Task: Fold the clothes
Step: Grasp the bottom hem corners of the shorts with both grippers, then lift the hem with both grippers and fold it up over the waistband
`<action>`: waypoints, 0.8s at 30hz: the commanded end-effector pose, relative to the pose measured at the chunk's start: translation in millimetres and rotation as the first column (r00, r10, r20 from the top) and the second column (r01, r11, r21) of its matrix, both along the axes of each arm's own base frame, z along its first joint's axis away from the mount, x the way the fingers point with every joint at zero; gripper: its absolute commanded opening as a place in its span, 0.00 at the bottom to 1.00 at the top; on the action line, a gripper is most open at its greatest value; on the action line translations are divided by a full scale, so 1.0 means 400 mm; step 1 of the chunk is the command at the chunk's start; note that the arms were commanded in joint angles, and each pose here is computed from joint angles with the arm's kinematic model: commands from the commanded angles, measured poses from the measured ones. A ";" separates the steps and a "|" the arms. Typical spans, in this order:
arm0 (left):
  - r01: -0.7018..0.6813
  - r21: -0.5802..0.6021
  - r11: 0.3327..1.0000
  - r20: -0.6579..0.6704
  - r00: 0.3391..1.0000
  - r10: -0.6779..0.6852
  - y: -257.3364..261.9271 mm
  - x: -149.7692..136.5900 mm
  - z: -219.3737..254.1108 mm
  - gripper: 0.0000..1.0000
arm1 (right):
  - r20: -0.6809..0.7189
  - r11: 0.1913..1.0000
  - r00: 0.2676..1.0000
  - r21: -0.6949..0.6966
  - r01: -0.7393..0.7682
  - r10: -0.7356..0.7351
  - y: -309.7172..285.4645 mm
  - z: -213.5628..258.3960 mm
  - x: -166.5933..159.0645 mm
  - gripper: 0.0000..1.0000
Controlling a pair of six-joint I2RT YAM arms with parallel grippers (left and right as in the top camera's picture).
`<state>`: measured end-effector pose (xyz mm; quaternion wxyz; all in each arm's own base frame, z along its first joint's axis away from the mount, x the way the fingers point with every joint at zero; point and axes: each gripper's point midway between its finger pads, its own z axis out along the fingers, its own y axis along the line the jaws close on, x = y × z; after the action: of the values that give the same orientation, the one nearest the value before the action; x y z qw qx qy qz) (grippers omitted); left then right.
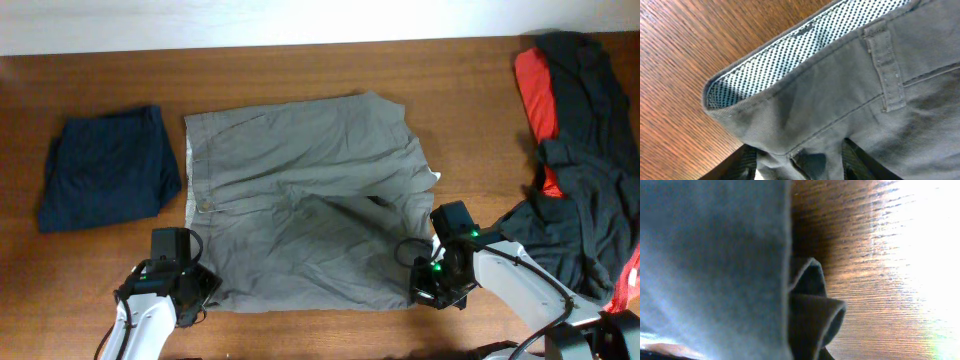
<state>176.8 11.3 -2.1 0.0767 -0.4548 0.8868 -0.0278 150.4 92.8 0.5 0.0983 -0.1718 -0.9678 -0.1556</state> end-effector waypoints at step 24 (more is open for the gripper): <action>0.221 0.008 0.975 -0.010 0.975 -0.221 -0.007 0.048 0.142 0.00 | 0.124 0.997 0.989 -0.005 0.081 -0.080 -0.049 0.101 0.084 0.04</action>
<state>170.5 7.5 14.0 0.0414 -0.4153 0.9085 -0.0209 155.5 86.3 13.0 0.0951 -0.1914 -0.9643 -0.1564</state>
